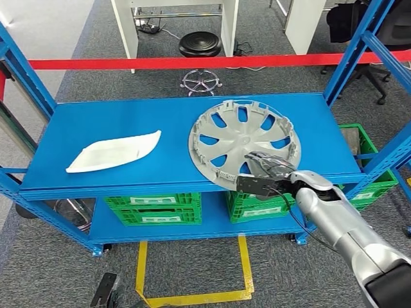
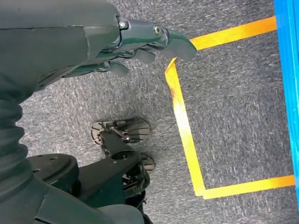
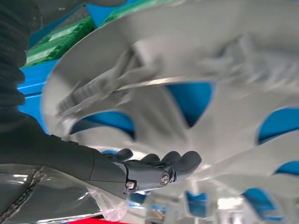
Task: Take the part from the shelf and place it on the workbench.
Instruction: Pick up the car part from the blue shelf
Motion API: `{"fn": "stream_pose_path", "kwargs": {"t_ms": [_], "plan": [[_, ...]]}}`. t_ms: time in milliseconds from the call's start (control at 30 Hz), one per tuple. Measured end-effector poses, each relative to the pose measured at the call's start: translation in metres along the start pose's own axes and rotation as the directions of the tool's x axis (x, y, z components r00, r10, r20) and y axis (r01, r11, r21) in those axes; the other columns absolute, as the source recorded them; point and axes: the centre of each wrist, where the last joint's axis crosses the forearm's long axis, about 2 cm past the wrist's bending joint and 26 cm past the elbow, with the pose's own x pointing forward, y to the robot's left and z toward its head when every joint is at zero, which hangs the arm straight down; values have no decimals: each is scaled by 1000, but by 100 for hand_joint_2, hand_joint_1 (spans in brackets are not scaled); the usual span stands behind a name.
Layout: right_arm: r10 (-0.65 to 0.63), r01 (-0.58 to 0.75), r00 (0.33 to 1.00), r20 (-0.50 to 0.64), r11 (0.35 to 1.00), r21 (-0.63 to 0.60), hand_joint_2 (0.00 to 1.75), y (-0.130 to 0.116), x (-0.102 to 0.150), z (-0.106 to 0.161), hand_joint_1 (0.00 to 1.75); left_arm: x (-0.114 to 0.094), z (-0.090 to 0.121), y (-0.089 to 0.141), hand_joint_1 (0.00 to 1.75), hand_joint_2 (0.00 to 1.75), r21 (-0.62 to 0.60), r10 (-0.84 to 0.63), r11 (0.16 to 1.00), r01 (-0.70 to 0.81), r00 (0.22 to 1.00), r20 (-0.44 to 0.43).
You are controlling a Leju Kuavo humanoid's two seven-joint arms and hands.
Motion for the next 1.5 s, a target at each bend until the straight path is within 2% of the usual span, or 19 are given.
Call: {"fn": "stream_pose_path", "kwargs": {"t_ms": [200, 233, 333, 367, 633, 967, 1233, 1367, 1500], "plan": [[6, -6, 1000, 2, 1000, 25, 175, 8, 13, -9, 0, 1, 0, 0, 0, 175, -3, -6, 1000, 6, 1000, -1], [7, -7, 1000, -8, 1000, 25, 175, 9, 13, -9, 22, 1, 0, 0, 0, 175, -4, -7, 1000, 7, 1000, -1], [25, -24, 998, -55, 1000, 18, 175, 11, 9, -10, 151, 1, 0, 0, 0, 175, -3, -8, 1000, 8, 1000, -2], [38, -37, 996, -75, 999, 13, 175, 11, 7, -10, 173, 1, 0, 0, 0, 175, -2, -7, 1000, 7, 1000, -2], [171, -170, 964, -204, 985, 22, 175, 15, -5, -10, 175, 1, 0, 0, 0, 175, 5, 1, 1000, -1, 1000, -3], [343, -345, 913, -223, 938, 28, 175, 14, 6, -16, 175, 1, -1, 0, 0, 175, 13, 14, 1000, -14, 1000, 6], [426, -446, 891, -158, 887, -120, 175, 6, 36, -15, 175, -1, 0, 1, 0, 175, 10, 88, 996, -89, 995, 50], [496, -504, 863, -99, 828, -246, 175, 1, 62, -2, 175, -4, 2, 2, 0, 175, 2, 160, 987, -161, 984, 76], [560, -533, 827, -50, 753, -385, 175, -1, 90, 17, 175, -5, 3, 3, 0, 175, 13, 169, 985, -171, 982, 79]]}}
